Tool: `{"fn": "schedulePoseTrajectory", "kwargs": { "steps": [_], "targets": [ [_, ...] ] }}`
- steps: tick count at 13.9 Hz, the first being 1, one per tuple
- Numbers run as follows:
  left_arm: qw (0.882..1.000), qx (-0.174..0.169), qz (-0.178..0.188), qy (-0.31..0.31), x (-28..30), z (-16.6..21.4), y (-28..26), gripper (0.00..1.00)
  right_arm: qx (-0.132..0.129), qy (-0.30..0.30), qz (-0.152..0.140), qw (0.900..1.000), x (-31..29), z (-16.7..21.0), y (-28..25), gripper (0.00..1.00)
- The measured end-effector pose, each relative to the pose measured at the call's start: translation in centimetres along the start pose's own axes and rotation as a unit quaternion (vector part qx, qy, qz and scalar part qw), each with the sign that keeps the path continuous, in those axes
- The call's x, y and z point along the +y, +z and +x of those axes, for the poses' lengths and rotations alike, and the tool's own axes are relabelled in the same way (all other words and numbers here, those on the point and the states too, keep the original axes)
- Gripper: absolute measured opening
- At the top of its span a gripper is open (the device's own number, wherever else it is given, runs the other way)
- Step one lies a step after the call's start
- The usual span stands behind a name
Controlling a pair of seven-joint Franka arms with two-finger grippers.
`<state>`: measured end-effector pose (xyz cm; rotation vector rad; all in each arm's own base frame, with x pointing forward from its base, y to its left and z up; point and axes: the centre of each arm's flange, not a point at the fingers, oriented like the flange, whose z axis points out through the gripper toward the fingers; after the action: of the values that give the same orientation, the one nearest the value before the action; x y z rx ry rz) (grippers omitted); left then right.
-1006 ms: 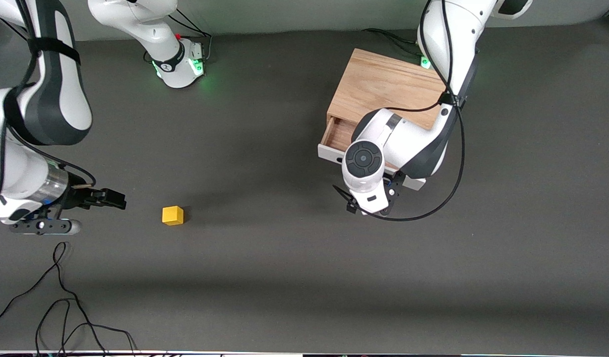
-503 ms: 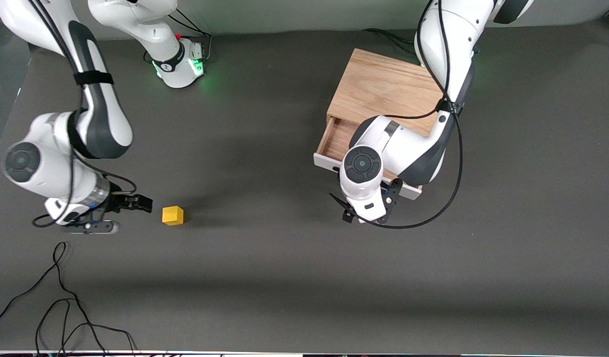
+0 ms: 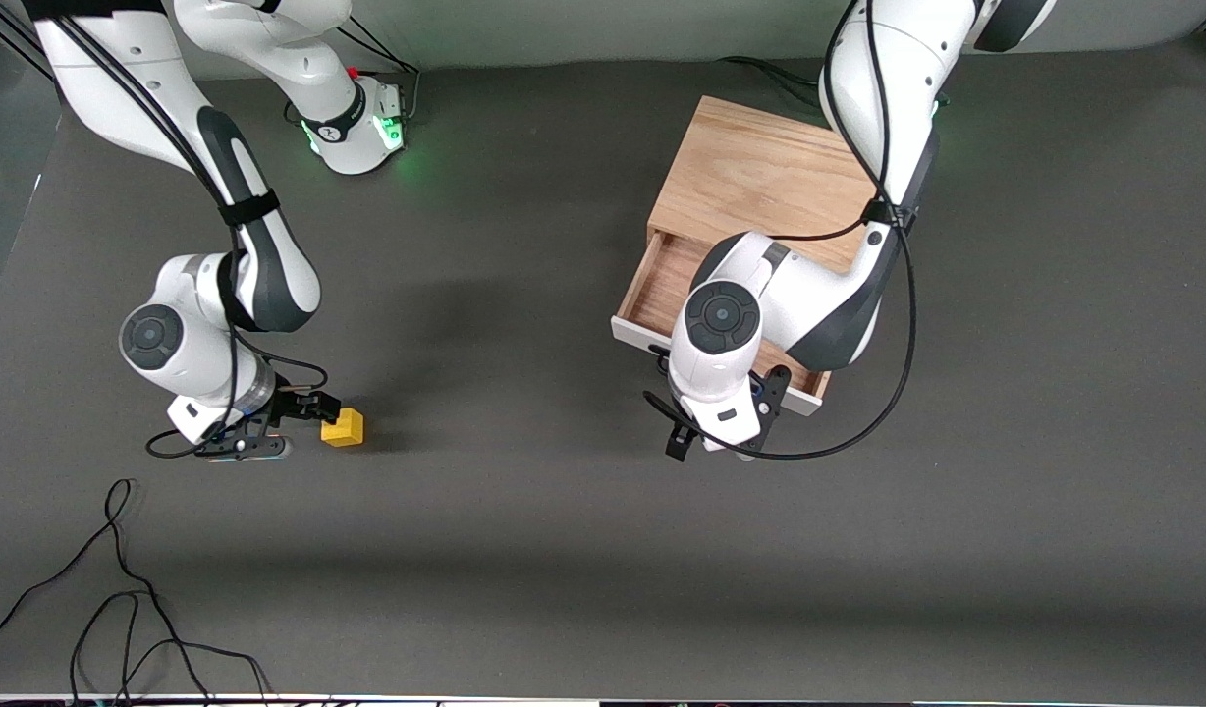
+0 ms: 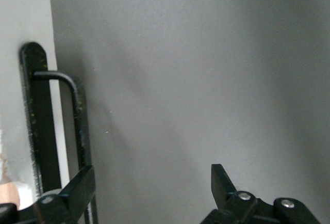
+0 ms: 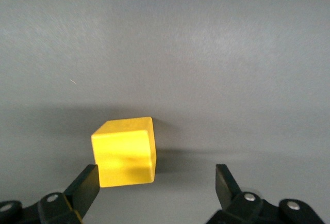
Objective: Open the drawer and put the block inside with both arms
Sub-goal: 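Pull the drawer open with the left gripper while the right gripper lowers to the cube, then grasp the yellow cube with the right gripper while the left gripper withdraws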
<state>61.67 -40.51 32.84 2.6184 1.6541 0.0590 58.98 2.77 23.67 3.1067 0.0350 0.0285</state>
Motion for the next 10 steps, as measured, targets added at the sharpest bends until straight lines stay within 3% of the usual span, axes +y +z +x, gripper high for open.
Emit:
{"fn": "schedulePoseTrajectory", "kwargs": {
  "steps": [2, 5, 10],
  "targets": [
    [1.000, 0.000, -0.019, -0.016, 1.3, 2.2, -2.5, 1.00, 0.004, -0.003, 0.000, 1.000, -0.4, 0.0, 0.6, 1.00],
    [0.998, 0.011, -0.026, -0.050, 2.3, 8.8, -8.7, 1.00, 0.011, -0.014, 0.004, 1.000, -1.7, 0.1, 1.0, 1.00],
    [0.998, 0.001, 0.025, 0.054, -2.8, 20.0, -20.7, 1.00, 0.020, -0.022, 0.004, 1.000, -2.7, -0.3, 3.3, 1.00]
  ]
}}
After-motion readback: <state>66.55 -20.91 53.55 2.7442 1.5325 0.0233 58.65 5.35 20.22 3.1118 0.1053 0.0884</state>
